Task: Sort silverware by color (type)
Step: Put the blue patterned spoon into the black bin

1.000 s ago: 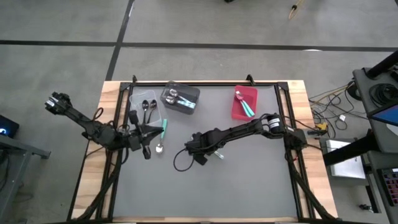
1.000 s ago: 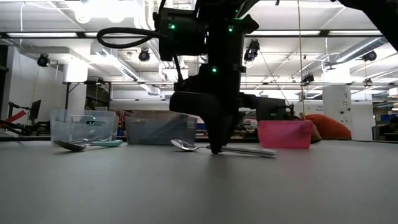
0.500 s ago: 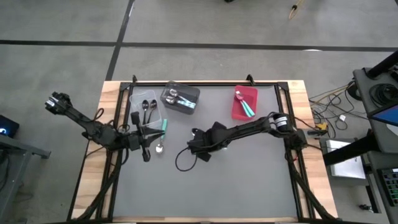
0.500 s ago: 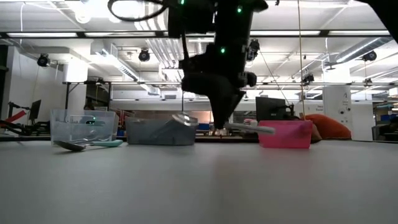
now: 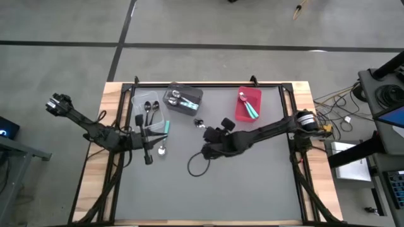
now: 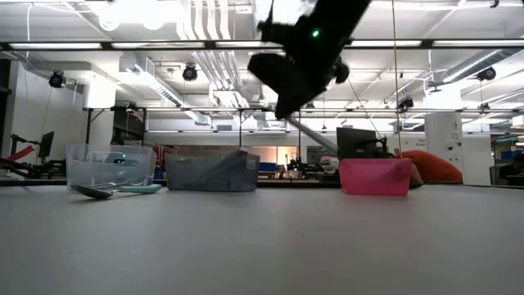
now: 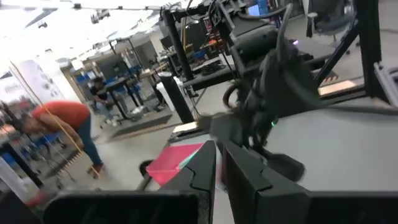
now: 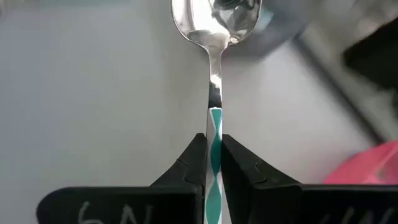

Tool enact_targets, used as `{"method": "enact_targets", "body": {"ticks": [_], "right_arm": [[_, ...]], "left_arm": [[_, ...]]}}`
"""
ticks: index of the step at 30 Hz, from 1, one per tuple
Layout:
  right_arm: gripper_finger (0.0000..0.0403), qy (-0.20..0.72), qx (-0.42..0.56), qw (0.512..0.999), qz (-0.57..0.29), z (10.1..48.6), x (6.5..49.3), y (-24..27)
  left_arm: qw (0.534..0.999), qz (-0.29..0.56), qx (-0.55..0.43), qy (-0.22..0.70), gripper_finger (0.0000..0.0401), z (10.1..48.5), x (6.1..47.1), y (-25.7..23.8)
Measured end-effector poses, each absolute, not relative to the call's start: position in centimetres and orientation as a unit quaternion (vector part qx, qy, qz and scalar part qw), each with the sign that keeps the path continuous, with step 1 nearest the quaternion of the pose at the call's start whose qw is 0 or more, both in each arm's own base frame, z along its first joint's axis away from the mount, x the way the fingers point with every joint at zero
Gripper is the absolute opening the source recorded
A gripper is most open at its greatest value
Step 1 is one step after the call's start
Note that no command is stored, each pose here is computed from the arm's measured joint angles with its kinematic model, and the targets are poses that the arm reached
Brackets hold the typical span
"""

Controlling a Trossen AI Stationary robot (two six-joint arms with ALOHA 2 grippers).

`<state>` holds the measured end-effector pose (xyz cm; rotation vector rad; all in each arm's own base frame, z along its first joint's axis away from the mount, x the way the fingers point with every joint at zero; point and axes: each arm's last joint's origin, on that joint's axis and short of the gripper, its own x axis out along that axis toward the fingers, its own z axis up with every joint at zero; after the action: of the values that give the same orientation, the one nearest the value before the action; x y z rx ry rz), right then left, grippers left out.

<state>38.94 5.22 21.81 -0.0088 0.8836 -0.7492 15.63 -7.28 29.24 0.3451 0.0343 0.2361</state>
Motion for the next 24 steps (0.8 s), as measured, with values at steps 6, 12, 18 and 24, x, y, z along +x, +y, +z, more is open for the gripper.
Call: {"method": "enact_targets", "body": {"ticks": [6, 12, 18, 24], "right_arm": [[0.0017, 0.29, -0.078, 0.863, -0.405, 21.3, 37.2, 6.2], [0.0017, 0.228, -0.129, 0.896, -0.358, 21.8, 38.1, 6.5], [0.0017, 0.193, -0.207, 0.91, -0.305, 23.2, 39.1, 6.9], [0.0017, 0.198, -0.264, 0.898, -0.292, 23.9, 39.4, 6.8]], "left_arm": [[0.988, 0.117, 0.096, 0.023, 0.0033, 28.8, 15.9, -7.4], [0.991, 0.125, 0.019, 0.043, 0.0084, 27.4, 17.2, -8.0], [0.979, 0.198, -0.027, 0.041, 0.0144, 25.9, 19.6, -8.0], [0.962, 0.27, -0.025, 0.044, 0.0184, 24.7, 21.1, -7.3]]}}
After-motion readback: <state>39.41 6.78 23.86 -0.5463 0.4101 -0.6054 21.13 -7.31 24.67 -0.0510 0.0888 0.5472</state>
